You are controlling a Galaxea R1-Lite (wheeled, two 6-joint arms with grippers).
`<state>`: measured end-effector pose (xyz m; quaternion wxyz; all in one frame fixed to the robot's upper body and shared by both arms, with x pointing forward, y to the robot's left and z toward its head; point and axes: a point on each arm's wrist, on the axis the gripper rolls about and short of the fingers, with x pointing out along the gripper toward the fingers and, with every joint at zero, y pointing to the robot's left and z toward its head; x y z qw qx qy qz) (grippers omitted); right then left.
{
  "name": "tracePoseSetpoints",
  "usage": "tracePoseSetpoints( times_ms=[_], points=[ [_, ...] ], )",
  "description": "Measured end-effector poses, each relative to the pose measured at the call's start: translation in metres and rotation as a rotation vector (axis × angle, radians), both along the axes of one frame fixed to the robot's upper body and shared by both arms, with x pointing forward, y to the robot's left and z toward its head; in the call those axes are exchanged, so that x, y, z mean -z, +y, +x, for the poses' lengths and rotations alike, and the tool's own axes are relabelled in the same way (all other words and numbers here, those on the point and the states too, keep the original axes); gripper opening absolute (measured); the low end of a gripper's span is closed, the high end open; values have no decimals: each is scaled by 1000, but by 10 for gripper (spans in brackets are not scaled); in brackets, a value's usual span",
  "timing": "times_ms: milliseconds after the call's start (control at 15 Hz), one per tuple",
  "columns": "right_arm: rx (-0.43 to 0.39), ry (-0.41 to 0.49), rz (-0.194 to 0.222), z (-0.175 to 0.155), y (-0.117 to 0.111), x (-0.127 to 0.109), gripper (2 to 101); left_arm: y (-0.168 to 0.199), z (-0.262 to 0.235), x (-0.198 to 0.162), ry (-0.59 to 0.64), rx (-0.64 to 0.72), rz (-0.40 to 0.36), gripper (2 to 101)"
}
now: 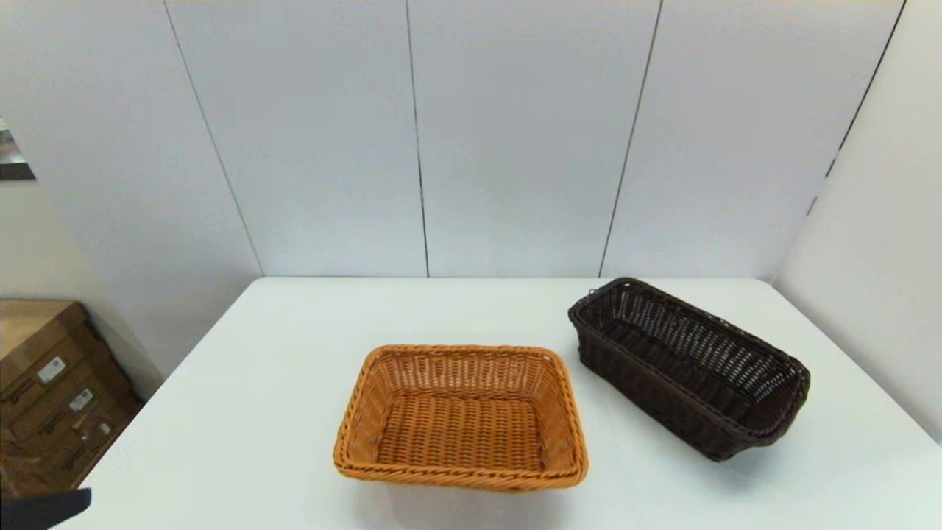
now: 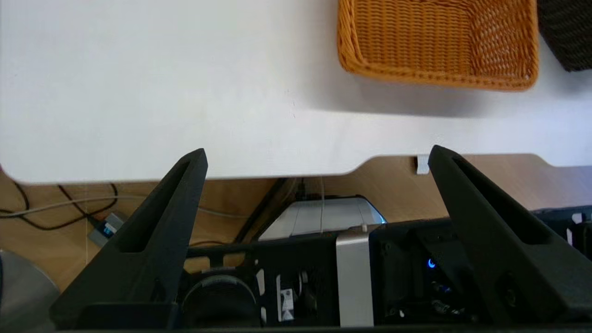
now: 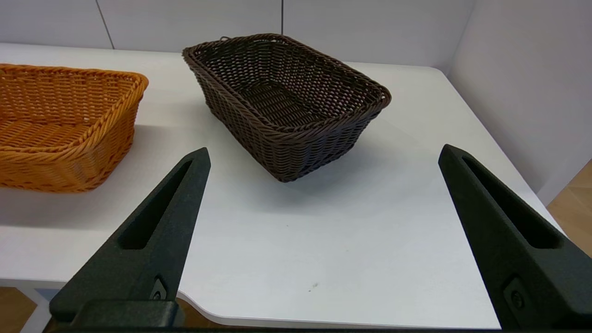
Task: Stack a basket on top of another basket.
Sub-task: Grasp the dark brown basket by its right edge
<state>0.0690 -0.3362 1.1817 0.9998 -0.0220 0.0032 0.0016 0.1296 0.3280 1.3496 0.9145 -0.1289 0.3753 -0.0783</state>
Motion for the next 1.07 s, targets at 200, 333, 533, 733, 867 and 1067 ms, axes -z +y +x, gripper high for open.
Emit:
tracePoseSetpoints(
  times_ms=[200,333,533,733,867,1067],
  points=[
    [0,0,0,0,0,0,980,0,-44,17,-89,-3,-2,970],
    [0,0,0,0,0,0,980,0,-67,30,-153,-10,0,971],
    [0,0,1,0,0,0,980,-2,-88,53,-245,-52,9,971],
    [2,0,3,0,0,0,980,-3,-97,66,-314,-88,14,974],
    [2,0,3,0,0,0,980,-2,-99,66,-364,-73,18,975],
    [2,0,4,0,0,0,980,3,-102,67,-389,-46,26,976]
  ],
)
